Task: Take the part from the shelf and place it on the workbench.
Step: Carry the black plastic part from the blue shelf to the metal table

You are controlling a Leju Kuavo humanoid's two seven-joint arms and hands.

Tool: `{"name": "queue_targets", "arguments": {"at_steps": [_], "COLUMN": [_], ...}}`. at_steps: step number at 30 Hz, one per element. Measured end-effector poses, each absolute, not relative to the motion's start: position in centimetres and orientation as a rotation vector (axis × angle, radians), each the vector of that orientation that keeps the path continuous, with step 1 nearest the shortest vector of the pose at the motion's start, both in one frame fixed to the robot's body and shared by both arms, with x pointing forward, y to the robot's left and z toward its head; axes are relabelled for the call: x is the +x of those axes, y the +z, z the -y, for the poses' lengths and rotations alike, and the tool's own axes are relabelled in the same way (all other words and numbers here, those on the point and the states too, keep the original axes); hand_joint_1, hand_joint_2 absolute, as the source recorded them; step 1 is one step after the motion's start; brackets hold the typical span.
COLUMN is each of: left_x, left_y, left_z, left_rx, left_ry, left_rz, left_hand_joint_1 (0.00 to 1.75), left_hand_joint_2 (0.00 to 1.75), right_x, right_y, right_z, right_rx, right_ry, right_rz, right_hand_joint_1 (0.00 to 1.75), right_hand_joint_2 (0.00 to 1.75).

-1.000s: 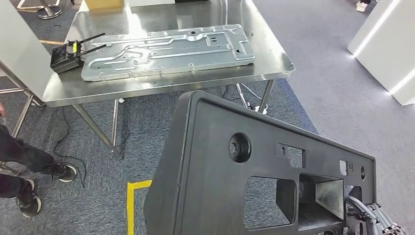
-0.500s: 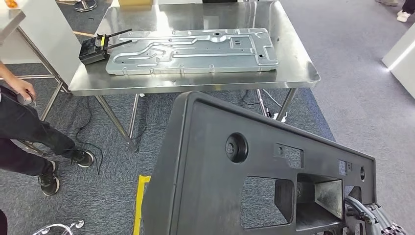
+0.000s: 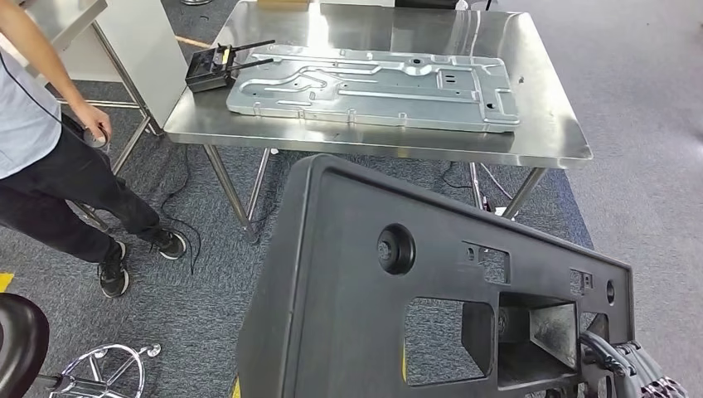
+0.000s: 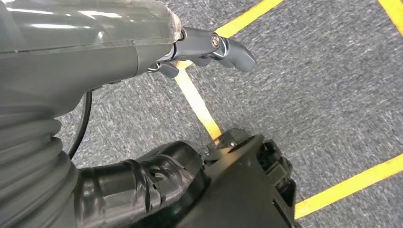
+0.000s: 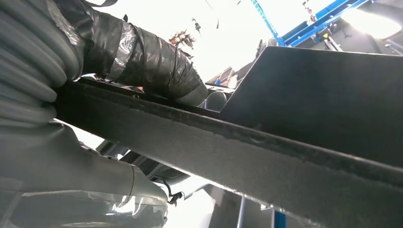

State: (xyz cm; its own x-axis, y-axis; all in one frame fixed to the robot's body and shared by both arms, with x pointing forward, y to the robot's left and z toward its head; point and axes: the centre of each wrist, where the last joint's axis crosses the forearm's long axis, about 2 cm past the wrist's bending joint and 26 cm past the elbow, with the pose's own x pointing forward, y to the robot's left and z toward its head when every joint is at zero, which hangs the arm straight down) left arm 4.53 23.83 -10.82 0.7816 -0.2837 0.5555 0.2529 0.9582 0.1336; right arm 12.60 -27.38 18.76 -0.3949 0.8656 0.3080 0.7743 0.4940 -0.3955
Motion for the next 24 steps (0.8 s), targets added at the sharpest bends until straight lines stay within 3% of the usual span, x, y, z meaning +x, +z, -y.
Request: {"name": "queue_targets", "arguments": {"at_steps": [24], "left_x": [4.61], "left_y": [-10.80], "left_z": [-23.62], "left_rx": [0.025], "left_ry": [-0.292], "left_rz": [0.606], "left_hand_joint_1": [0.00], "left_hand_joint_2": [1.75], "right_x": [12.59], "right_y": [18.28], "right_z": [27.18], "right_rx": [-1.295], "right_ry": [0.192], "right_rz": [2.262], "right_hand_joint_1": [1.75], "right_hand_joint_2": [1.75]}}
